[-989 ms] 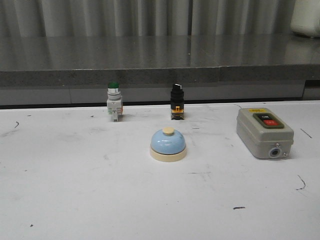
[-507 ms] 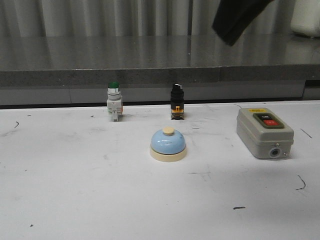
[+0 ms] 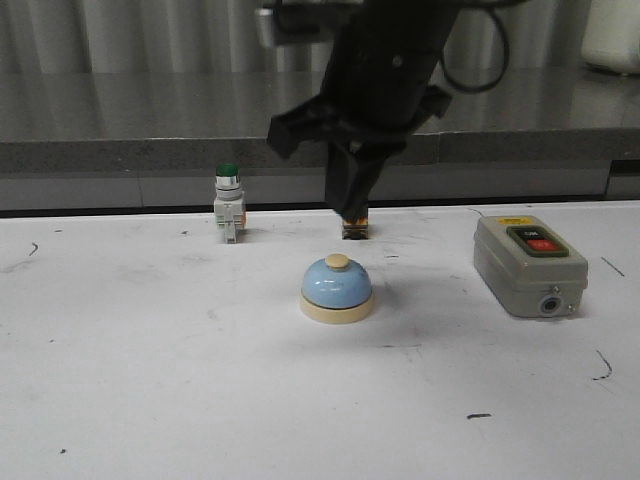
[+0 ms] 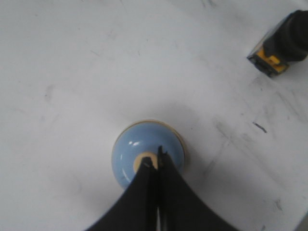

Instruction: Place and press bell with both arms

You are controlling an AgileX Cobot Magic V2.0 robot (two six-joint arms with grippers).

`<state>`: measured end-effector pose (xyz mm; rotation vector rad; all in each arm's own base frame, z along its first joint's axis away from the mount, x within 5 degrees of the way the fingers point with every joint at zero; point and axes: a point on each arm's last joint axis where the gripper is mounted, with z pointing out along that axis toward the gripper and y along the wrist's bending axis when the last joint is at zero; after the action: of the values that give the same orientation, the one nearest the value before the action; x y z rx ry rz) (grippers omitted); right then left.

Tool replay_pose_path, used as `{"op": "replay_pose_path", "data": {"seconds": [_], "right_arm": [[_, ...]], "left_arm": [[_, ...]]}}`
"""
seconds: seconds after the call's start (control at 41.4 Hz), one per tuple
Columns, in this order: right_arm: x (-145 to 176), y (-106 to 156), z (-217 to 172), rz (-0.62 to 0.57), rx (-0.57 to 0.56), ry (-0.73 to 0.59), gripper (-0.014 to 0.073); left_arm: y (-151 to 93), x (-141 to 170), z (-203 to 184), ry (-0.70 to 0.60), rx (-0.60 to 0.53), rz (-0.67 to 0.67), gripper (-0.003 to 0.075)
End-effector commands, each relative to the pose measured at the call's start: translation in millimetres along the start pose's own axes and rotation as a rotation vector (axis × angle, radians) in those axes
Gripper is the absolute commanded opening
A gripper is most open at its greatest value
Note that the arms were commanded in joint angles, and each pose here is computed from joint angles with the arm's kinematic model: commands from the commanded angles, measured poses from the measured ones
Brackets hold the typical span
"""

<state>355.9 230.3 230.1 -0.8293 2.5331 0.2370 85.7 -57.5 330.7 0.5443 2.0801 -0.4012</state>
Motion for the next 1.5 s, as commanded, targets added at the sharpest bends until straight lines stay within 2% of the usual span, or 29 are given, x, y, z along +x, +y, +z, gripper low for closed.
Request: {"op": "replay_pose_path", "data": {"seconds": [0.0, 0.072, 0.145, 0.29, 0.459, 0.652, 0.941, 1.086, 1.279, 1.472], "right_arm": [[-14.4, -0.7, -0.4, -0.004, 0.007, -0.093, -0.0068], [-14.3, -1.4, 8.3, -0.007, 0.009, -0.077, -0.0068], [-19.0, -1.1, -1.2, -0.009, 0.009, -0.095, -0.0068], [-25.4, 1.4, -53.1, -0.014, 0.013, -0.185, -0.0068], [-11.3, -0.9, -114.2, -0.006, 0.028, -0.276, -0.0068], [34.4, -3.9, -175.3, 0.015, 0.053, -0.357, -0.0068], [115.8, 7.1, -232.7, 0.032, 0.061, -0.464, -0.0068], [156.5, 12.5, -246.5, 0.041, 0.061, -0.504, -0.0068], [205.4, 17.7, -253.2, 0.030, 0.068, -0.485, -0.0068], [235.5, 21.1, -259.7, 0.023, 0.075, -0.511, -0.0068]], "left_arm": [[-1.2, -13.2, -5.0, -0.093, 0.010, -0.015, 0.0554], [-1.2, -13.2, -5.0, -0.093, 0.010, -0.015, 0.0554], [-1.2, -13.2, -5.0, -0.093, 0.010, -0.015, 0.0554], [-1.4, -13.2, -5.0, -0.093, 0.011, -0.017, 0.0554], [-1.4, -13.2, -5.0, -0.093, 0.011, -0.017, 0.0554], [-1.4, -13.2, -5.0, -0.093, 0.011, -0.017, 0.0554], [-1.4, -13.2, -5.0, -0.093, 0.011, -0.017, 0.0554], [-1.4, -13.2, -5.0, -0.093, 0.011, -0.017, 0.0554], [-1.4, -13.2, -5.0, -0.093, 0.011, -0.017, 0.0554], [-1.4, -13.2, -5.0, -0.093, 0.011, -0.017, 0.0554]]}}
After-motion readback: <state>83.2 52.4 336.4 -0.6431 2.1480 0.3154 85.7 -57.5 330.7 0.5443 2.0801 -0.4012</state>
